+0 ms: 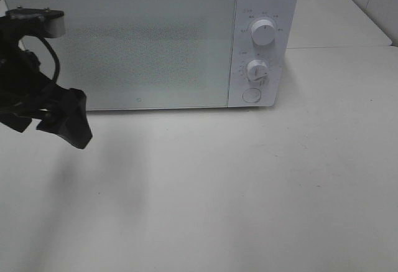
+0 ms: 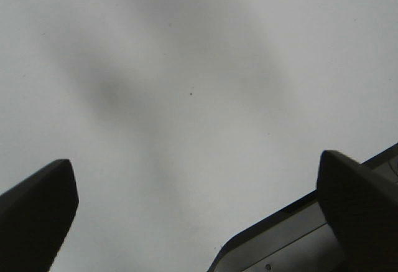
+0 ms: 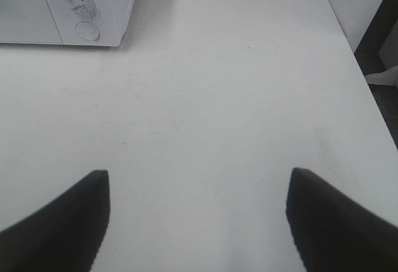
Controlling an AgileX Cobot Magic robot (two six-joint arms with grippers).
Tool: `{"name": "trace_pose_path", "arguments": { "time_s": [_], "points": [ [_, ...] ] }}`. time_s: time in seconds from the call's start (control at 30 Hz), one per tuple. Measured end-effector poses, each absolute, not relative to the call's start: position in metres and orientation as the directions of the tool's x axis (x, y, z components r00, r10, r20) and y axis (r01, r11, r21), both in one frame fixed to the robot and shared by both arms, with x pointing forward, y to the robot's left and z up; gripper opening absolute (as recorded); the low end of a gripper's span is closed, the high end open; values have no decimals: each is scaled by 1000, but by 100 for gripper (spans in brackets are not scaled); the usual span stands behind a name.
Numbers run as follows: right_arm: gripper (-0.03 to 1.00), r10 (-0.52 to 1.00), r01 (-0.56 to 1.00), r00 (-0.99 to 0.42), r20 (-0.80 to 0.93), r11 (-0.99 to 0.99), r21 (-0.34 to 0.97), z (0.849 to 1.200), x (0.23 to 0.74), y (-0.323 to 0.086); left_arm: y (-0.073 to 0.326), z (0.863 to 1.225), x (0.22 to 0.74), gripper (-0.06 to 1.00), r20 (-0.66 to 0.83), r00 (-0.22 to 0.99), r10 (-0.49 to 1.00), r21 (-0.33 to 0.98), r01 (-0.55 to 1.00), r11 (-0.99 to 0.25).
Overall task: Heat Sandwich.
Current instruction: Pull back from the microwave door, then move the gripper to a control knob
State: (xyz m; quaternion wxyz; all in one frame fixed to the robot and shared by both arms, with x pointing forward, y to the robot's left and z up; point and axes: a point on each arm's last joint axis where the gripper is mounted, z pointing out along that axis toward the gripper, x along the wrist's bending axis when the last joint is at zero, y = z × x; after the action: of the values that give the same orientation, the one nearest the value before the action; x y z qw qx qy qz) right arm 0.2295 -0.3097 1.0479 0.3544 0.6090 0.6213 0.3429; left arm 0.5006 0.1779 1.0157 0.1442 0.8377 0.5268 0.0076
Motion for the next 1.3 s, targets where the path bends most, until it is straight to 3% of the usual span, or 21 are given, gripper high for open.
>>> {"name": "trace_pose_path", "arguments": {
  "time_s": [0.33, 0.73, 1.07, 1.3],
  "points": [
    [75, 1000, 514, -7, -23, 23, 858, 1048, 229, -310, 233, 1029, 498, 99, -143, 285, 948, 208, 945, -253],
    [75, 1000, 514, -7, -23, 23, 858, 1048, 229, -310, 296, 1034, 446, 99, -131, 56, 990, 241, 970, -23],
    [75, 1000, 514, -7, -23, 23, 858, 1048, 229, -310, 302, 1064, 396, 99, -80, 48, 996, 411, 912, -11],
    [75, 1000, 514, -7, -23, 23, 858, 1048, 229, -310, 301, 1062, 365, 99, -57, 46, 997, 470, 883, -14]
  ]
}}
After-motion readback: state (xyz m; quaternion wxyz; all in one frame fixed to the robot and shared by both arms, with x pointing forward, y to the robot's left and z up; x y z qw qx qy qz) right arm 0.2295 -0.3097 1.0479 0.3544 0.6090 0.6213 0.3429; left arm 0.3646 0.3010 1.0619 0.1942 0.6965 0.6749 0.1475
